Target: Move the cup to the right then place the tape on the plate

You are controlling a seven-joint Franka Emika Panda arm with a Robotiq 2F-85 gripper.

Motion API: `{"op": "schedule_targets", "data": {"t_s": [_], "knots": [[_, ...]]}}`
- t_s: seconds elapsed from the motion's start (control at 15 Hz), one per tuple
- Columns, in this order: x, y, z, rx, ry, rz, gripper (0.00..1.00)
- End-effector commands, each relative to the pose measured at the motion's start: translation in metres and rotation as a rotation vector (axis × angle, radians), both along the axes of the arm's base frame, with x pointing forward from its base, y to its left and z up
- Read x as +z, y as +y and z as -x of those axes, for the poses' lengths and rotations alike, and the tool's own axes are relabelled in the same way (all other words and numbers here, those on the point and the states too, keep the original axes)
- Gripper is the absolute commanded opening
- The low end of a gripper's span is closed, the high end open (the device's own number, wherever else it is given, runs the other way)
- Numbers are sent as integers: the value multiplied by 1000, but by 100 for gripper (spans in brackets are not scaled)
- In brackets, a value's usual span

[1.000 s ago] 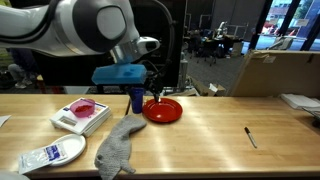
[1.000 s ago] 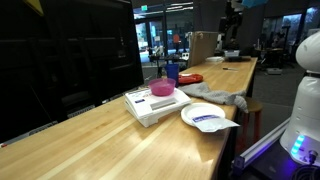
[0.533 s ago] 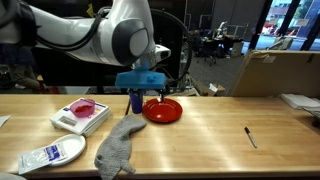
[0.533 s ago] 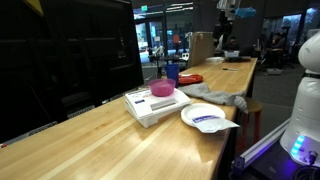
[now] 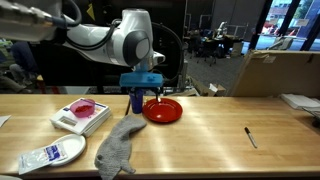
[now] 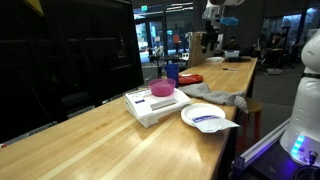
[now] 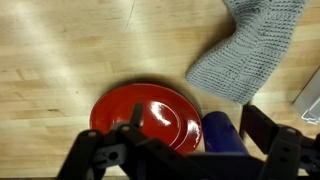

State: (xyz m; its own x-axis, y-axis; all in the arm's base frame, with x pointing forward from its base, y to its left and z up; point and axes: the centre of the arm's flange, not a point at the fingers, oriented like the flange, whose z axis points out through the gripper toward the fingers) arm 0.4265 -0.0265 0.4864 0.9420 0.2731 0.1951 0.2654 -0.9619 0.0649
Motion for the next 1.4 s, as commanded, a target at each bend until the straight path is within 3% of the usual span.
{"op": "schedule_targets", "data": {"t_s": [0.0, 0.4, 0.87, 1.33], "knots": [[-1, 14, -26, -27, 47, -11, 100], [-16, 43, -53, -104, 110, -17, 100], [-34, 68, -92, -288, 136, -37, 100], [-45, 83, -116, -353, 162, -45, 100]]}}
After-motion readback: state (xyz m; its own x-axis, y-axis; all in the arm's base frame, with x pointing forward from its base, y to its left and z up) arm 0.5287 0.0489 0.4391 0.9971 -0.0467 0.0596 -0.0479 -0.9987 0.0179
